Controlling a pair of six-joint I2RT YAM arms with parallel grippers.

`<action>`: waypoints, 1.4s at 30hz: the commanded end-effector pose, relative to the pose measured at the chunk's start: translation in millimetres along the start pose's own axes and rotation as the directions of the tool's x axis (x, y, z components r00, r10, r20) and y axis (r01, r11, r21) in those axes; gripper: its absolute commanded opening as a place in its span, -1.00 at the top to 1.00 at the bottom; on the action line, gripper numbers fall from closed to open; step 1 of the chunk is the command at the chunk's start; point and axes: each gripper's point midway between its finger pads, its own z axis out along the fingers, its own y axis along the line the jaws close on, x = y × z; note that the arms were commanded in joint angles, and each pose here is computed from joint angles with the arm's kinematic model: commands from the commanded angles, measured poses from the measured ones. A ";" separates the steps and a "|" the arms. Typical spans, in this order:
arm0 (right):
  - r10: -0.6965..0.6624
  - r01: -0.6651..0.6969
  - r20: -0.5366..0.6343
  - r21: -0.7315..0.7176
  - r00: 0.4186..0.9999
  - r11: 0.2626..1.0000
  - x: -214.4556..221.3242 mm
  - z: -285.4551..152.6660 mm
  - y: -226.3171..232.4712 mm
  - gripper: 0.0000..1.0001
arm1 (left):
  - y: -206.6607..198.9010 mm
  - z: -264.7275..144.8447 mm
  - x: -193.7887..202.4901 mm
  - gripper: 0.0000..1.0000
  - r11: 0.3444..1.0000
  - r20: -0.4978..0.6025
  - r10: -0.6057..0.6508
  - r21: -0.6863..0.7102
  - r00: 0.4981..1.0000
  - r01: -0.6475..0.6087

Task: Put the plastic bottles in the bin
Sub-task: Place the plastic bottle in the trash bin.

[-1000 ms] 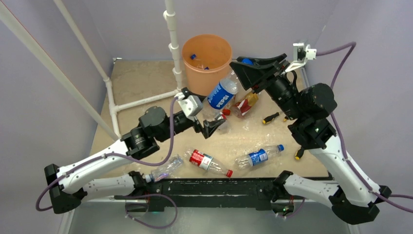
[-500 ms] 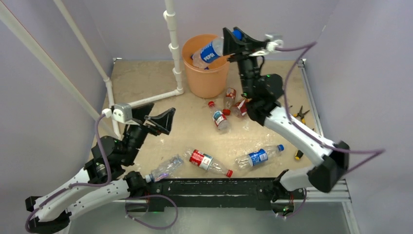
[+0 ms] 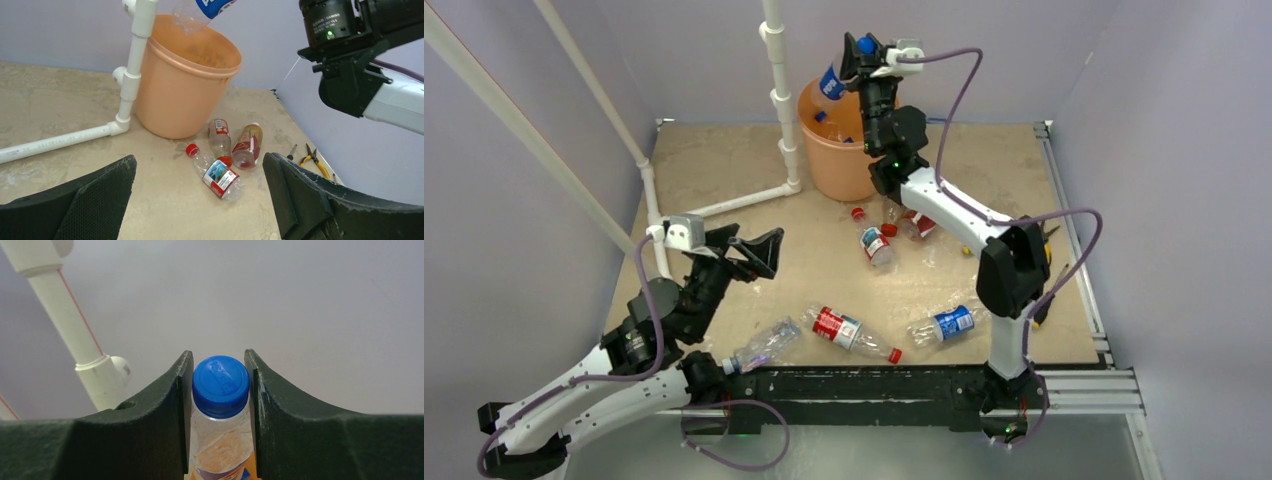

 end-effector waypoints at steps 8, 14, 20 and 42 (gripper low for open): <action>-0.084 0.086 -0.114 0.013 0.990 0.996 86.3 30.8 -8.0 1.00 | 6.9 0.6 12.1 -0.99 0.999 -0.020 -0.010 -0.034 1.000 0.010; -0.073 0.072 -0.151 -0.011 0.986 0.997 122.8 26.3 -5.6 1.00 | 4.7 3.0 20.2 -0.99 1.000 -0.038 -0.001 -0.025 0.999 0.000; -0.090 0.083 -0.225 -0.040 0.970 0.996 157.6 19.2 -6.1 1.00 | 6.7 3.2 31.9 -0.99 0.999 -0.073 0.017 -0.031 0.997 -0.019; -0.071 0.055 -0.244 -0.072 0.967 0.996 140.1 21.7 -0.1 -0.20 | -1.2 9.9 52.0 -0.99 1.000 -0.104 0.015 0.000 0.995 -0.015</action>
